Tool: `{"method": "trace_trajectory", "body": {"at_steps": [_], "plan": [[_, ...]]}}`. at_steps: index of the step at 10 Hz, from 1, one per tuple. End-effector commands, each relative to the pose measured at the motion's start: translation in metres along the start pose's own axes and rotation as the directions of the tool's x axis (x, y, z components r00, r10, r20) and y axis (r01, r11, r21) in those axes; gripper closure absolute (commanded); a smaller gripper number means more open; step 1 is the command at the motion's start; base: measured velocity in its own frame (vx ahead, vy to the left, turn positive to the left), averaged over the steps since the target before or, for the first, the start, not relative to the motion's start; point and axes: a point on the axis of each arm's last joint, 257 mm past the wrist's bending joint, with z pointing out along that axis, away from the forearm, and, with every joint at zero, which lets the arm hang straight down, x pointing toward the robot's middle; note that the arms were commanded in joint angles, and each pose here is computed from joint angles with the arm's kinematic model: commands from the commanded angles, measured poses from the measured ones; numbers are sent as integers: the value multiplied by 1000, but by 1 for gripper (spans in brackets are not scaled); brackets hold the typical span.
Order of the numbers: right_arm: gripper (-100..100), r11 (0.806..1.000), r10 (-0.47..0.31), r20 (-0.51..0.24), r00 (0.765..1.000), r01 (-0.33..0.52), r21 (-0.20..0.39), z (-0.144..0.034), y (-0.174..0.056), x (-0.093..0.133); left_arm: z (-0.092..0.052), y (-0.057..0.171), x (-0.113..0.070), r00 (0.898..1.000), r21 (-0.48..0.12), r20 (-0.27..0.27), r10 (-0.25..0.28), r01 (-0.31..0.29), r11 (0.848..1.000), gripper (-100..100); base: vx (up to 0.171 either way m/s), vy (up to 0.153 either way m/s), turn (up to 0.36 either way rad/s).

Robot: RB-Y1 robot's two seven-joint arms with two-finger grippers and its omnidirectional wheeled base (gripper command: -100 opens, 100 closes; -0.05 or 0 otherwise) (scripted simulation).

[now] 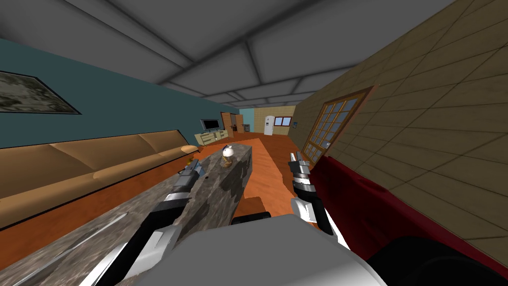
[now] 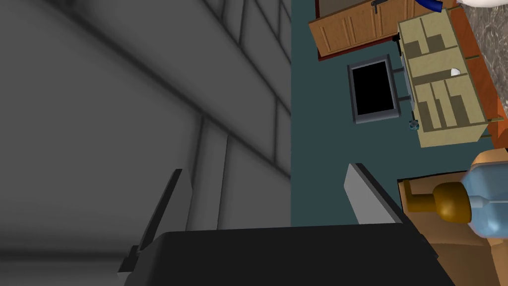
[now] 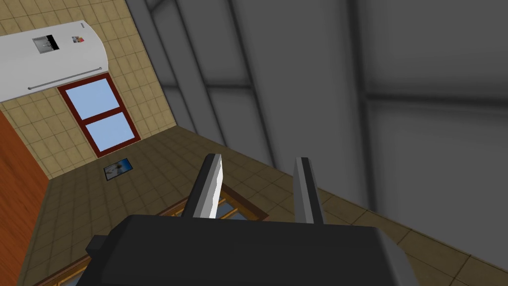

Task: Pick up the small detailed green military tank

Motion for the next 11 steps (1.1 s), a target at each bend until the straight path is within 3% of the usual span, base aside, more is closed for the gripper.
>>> {"method": "trace_trajectory", "body": {"at_steps": [1, 6, 11], "plan": [[0, 1000, 0, 0, 1000, 0, 0, 0, 0, 0, -1, 9, -1, 1000, -45, -9, 12, -13, 999, -100, 41, -36, 18], [0, 1000, 0, 0, 1000, 0, 0, 0, 0, 0, -9, 55, -15, 995, -205, -54, 85, -95, 974, -100, 52, -45, 16], [0, 1000, 0, 0, 1000, 0, 0, 0, 0, 0, -17, 85, -22, 992, -313, -72, 106, -124, 942, -100, 32, -25, 4]]}}
